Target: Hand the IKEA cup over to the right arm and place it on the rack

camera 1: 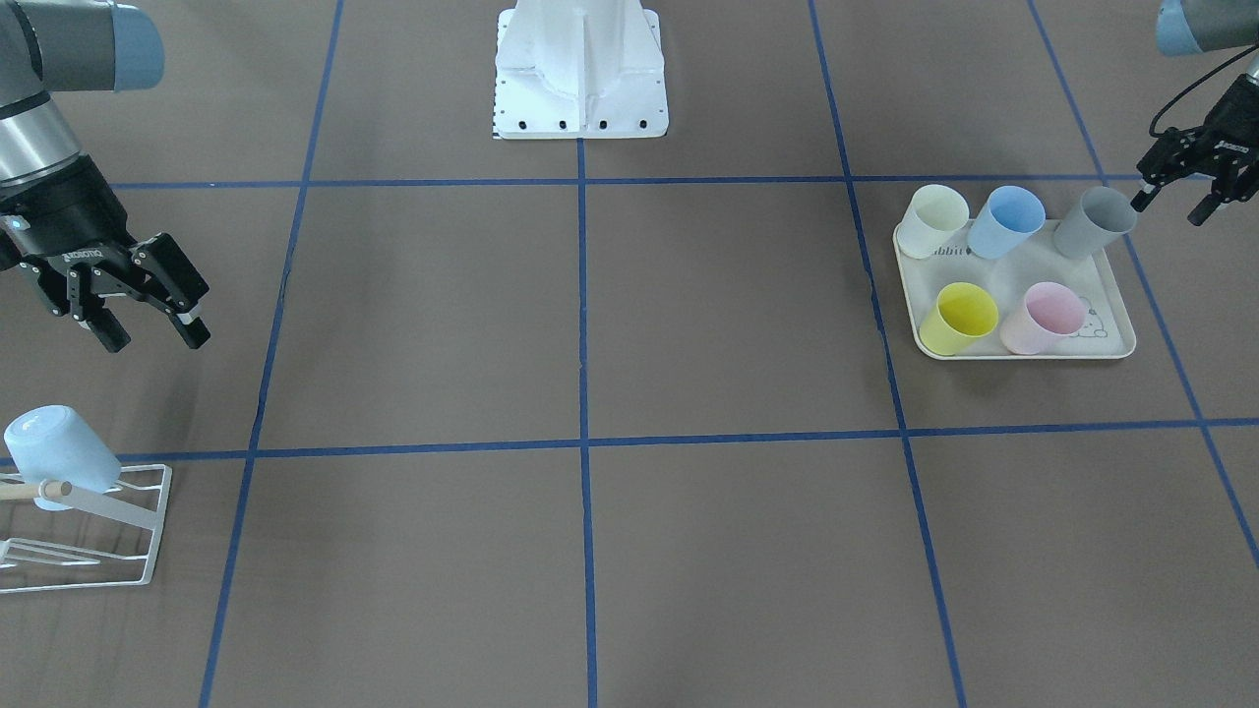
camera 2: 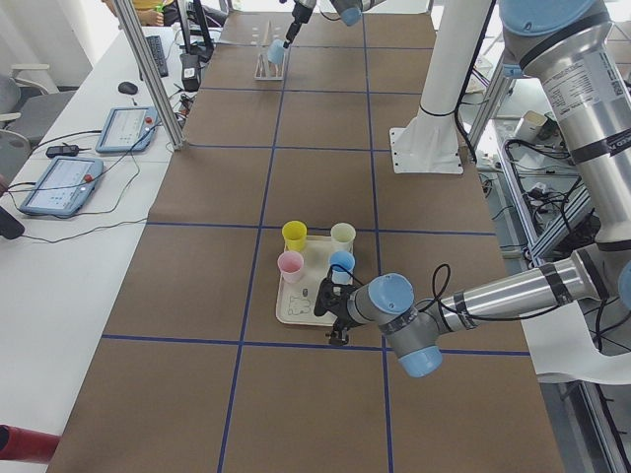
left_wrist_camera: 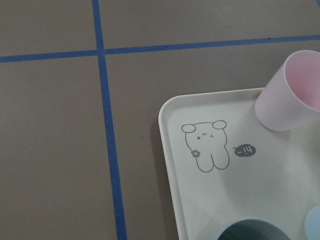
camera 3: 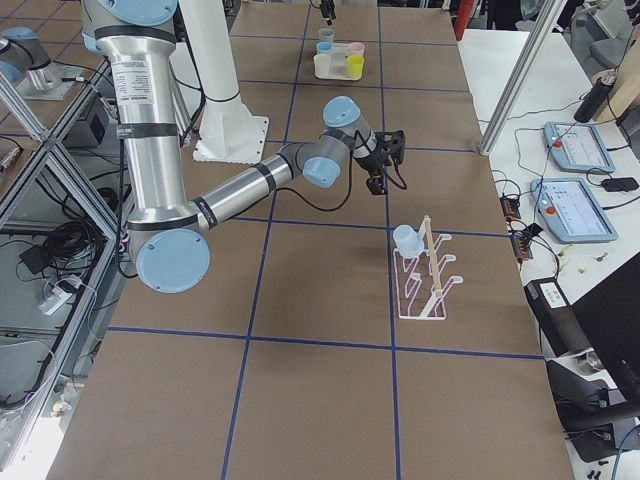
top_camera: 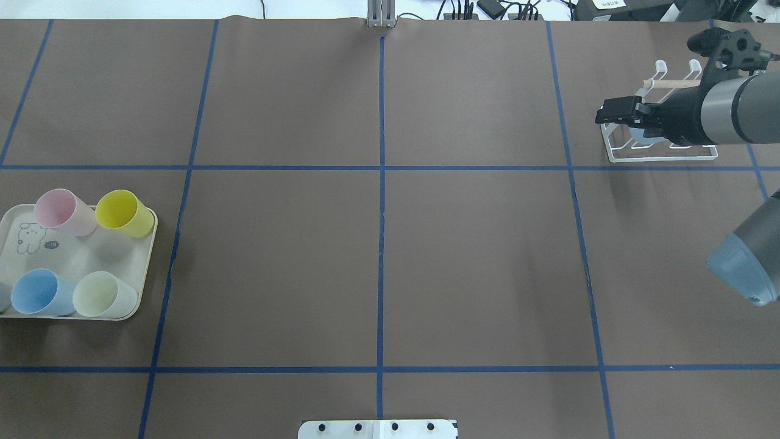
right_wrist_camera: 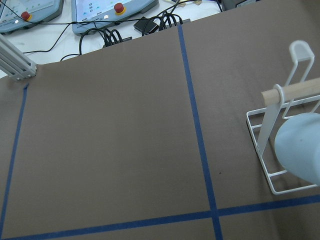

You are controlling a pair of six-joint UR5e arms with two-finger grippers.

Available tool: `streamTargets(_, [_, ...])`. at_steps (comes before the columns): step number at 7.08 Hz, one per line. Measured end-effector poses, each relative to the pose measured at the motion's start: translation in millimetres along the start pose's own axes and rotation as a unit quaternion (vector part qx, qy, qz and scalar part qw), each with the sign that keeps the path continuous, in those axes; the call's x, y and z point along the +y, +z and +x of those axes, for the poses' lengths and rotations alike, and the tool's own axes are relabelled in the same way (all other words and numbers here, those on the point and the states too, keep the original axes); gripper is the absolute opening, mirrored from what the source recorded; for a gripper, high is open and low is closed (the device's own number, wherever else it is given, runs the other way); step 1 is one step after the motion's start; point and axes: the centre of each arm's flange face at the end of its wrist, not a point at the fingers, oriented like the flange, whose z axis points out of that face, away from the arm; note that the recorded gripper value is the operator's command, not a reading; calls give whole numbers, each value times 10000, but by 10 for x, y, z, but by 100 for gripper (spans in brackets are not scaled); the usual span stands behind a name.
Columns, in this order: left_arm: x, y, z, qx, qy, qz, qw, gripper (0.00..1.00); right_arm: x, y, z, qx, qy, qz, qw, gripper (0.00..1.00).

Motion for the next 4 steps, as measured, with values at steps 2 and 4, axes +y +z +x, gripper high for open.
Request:
streamTargets(2, [40, 160, 25, 54, 78, -194, 9998, 24, 15, 12, -1, 5, -3, -15, 10000, 100])
streamTargets(4, [103, 276, 93, 129, 185, -385, 9990, 0, 25, 25, -9, 7, -10, -24, 10000, 100])
